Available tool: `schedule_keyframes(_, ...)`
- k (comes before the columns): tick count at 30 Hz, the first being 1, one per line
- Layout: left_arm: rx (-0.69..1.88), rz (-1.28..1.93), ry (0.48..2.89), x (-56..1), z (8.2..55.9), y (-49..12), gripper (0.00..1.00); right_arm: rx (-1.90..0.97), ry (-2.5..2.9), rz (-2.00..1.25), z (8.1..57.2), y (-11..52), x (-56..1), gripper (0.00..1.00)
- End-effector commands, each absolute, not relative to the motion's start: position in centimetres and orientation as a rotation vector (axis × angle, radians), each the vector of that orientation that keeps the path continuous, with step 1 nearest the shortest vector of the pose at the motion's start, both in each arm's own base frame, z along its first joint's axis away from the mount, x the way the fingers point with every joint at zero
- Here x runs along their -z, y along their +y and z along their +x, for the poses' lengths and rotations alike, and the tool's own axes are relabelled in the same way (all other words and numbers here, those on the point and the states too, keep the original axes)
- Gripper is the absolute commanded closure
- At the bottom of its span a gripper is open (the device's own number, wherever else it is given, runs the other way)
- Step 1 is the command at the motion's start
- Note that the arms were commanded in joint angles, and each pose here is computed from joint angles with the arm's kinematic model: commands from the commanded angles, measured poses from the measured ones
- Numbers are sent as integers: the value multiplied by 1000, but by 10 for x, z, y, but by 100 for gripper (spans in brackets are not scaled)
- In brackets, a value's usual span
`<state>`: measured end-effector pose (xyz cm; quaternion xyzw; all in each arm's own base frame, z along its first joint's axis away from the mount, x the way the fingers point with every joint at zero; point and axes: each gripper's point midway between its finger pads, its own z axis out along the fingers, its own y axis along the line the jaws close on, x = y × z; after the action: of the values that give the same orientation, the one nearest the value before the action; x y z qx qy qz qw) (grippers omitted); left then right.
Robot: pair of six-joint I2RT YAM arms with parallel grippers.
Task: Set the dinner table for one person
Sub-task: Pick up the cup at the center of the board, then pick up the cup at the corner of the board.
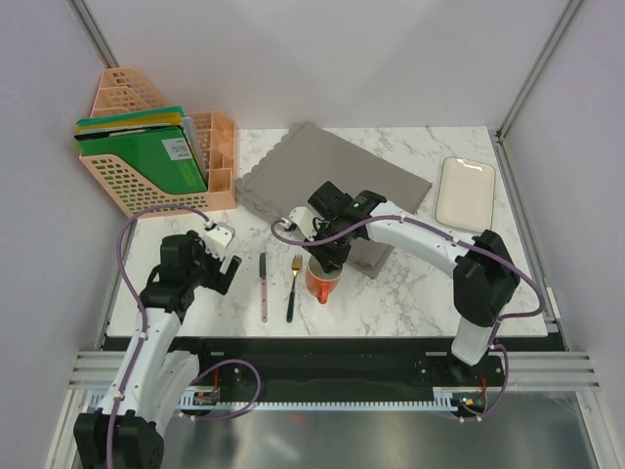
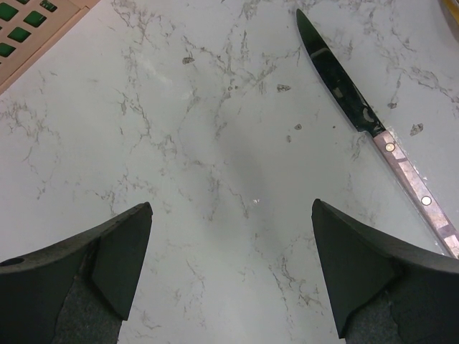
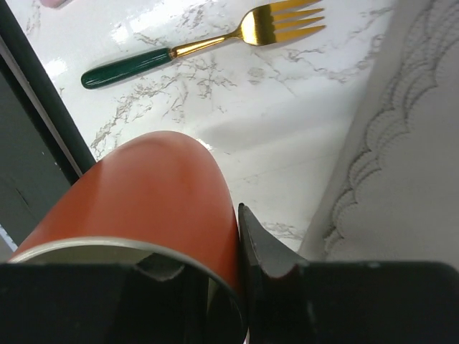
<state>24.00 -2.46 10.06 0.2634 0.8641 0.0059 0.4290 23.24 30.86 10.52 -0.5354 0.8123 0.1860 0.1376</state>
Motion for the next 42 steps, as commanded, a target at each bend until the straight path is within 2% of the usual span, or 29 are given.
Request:
schedule_keyframes(1,-41,672,2119,-107,247,-23,0,-502,2293,-1437,252,304,-130,100)
schedule_keyframes(9,-50,676,2116,-106,245,-22,0,-360,2341,-1130,317,263,-147,100)
schedule_keyframes(16,-35,681,2116,-105,245,-24,0,-136,2342,-744,398,188,-167,100)
schedule_keyframes(27,-37,684,2125,-103,244,-23,0,-57,2434,-488,491,106,-135,100)
schedule_keyframes(29,-38,684,2129,-103,244,-23,0,-81,2408,-441,507,101,-144,100)
schedule_keyframes(42,-36,683,2146,-99,244,-23,0,5,2396,-226,581,37,-132,100)
